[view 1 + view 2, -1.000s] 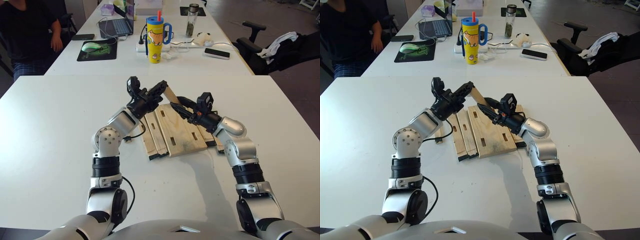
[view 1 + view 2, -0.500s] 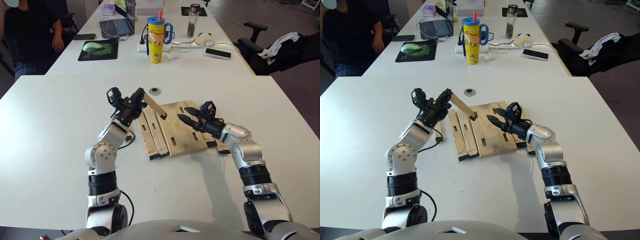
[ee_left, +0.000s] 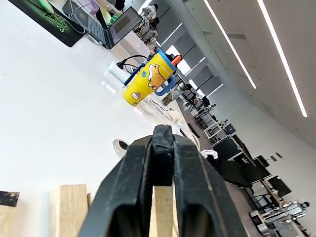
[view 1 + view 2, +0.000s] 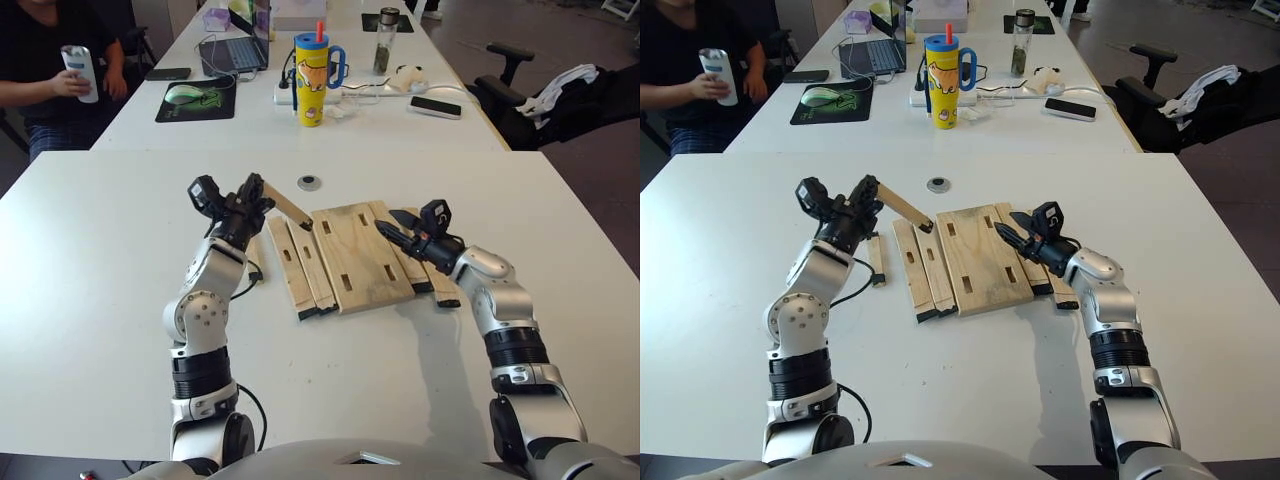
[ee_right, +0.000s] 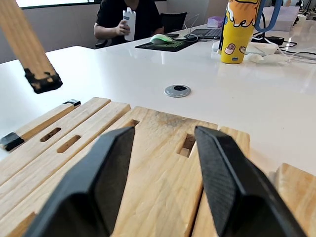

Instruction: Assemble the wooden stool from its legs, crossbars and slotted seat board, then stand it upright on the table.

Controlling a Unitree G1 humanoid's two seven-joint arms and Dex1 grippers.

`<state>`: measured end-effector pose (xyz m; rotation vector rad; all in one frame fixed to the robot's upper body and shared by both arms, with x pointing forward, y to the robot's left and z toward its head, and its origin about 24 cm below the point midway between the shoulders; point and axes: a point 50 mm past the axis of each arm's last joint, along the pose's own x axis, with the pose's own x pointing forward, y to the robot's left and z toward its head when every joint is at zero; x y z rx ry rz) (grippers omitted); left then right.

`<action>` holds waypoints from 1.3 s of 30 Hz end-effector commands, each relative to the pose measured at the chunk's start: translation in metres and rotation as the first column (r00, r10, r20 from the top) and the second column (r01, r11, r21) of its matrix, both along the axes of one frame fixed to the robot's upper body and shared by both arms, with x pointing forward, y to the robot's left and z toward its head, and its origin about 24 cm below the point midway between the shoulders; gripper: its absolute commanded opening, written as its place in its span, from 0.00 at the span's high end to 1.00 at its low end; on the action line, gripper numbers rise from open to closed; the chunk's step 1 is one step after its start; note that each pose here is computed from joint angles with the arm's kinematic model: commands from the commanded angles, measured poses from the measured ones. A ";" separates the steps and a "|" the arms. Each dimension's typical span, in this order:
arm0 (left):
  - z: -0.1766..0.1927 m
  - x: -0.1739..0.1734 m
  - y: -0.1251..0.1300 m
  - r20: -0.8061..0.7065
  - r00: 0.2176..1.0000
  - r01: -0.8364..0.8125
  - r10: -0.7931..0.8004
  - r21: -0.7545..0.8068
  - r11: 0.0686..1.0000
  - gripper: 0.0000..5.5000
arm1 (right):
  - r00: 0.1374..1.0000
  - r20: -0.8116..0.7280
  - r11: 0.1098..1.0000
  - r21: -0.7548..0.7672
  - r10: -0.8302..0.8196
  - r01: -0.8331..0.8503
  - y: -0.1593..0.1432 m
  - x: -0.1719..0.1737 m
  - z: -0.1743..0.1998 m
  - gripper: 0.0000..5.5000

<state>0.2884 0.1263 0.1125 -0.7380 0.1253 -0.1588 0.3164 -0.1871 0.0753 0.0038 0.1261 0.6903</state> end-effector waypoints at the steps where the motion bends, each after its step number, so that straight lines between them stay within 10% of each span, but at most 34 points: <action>1: -0.044 -0.015 -0.011 -0.183 0.979 0.121 -0.089 0.170 0.978 0.92 | 1.000 0.011 1.000 -0.014 -0.018 0.018 0.002 0.002 0.001 0.59; 22: -0.073 -0.034 0.034 -0.314 0.948 0.237 -0.047 0.604 0.761 0.92 | 0.998 0.016 0.998 0.009 -0.058 0.058 0.007 -0.004 -0.005 0.59; 39: -0.064 -0.051 0.031 -0.366 0.801 0.571 -0.473 0.705 0.421 0.92 | 0.962 0.062 0.963 -0.034 -0.264 0.267 -0.025 -0.020 -0.007 0.59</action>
